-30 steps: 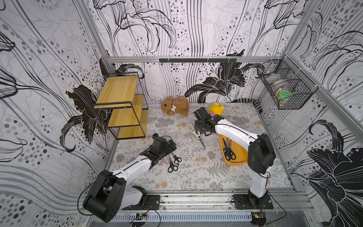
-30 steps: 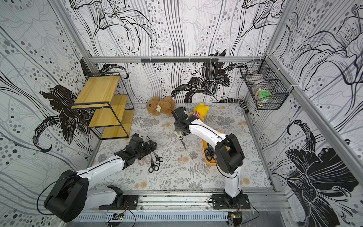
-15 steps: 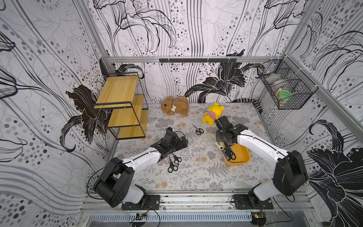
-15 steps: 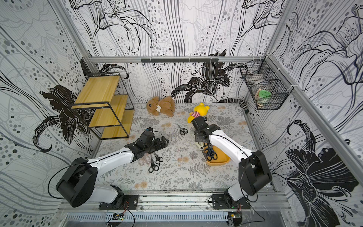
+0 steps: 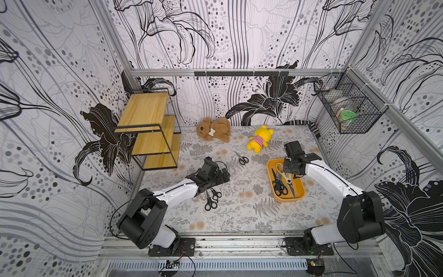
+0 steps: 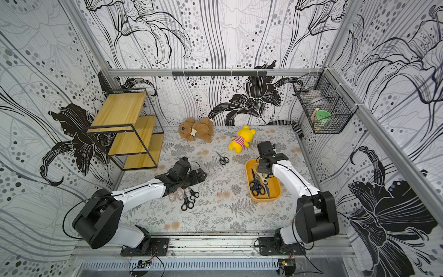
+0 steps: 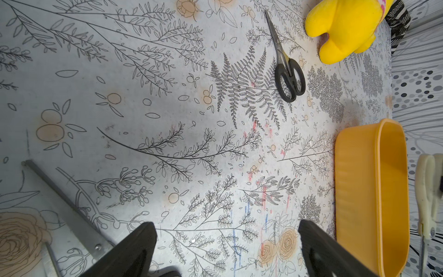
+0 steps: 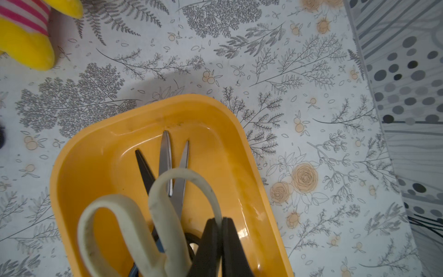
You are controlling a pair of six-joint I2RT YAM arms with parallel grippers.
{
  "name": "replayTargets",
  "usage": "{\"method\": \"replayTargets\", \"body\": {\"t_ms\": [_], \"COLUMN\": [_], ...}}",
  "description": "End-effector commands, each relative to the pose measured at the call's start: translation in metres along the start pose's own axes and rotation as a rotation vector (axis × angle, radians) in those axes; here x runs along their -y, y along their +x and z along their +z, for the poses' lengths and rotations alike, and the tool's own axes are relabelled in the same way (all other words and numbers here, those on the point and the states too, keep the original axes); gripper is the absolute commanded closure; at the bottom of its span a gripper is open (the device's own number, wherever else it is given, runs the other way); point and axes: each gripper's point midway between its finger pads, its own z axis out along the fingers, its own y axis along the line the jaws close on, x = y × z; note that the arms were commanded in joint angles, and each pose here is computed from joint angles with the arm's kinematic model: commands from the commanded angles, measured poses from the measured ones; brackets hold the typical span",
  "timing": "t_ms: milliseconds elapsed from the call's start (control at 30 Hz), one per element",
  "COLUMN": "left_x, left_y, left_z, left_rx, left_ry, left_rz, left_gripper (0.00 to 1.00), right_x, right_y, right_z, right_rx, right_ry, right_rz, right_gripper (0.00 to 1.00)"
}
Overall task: Put the scissors into the storage box
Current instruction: Place the scissors in the storage box.
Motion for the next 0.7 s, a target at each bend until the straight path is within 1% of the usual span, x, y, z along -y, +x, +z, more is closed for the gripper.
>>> {"method": "replayTargets", "body": {"t_ms": [0,267,467,533,600,667], "left_x": [-0.001,-0.006,-0.006,-0.007,-0.008,-0.009], "left_y": [-0.005,-0.003,-0.004,-0.004,-0.003,-0.003], "left_z": [-0.007,-0.009,-0.008,-0.008,-0.008,-0.008], "left_rx": [0.038,0.046,0.045,0.047,0.048,0.048], "left_ry": [-0.011,-0.024,-0.027,-0.03,-0.032,-0.033], "left_rz": [0.029,0.03,0.032,0.032,0.032,0.029], "left_gripper": [0.03,0.03,0.03,0.03,0.03,0.03], "right_x": [-0.005,-0.031,-0.034,-0.032,-0.03,-0.027], "right_y": [0.001,0.023,0.036,0.036,0.034,0.029], "right_z": [0.019,0.054,0.068,0.068,0.065,0.06], "right_rx": [-0.008,-0.103,-0.144,-0.145,-0.138,-0.123], "right_ry": [0.011,-0.076,-0.071,-0.065,-0.057,-0.048], "right_rz": [0.002,0.013,0.005,0.004,0.001,-0.002], "right_gripper": [1.0,1.0,1.0,0.95,0.86,0.81]}}
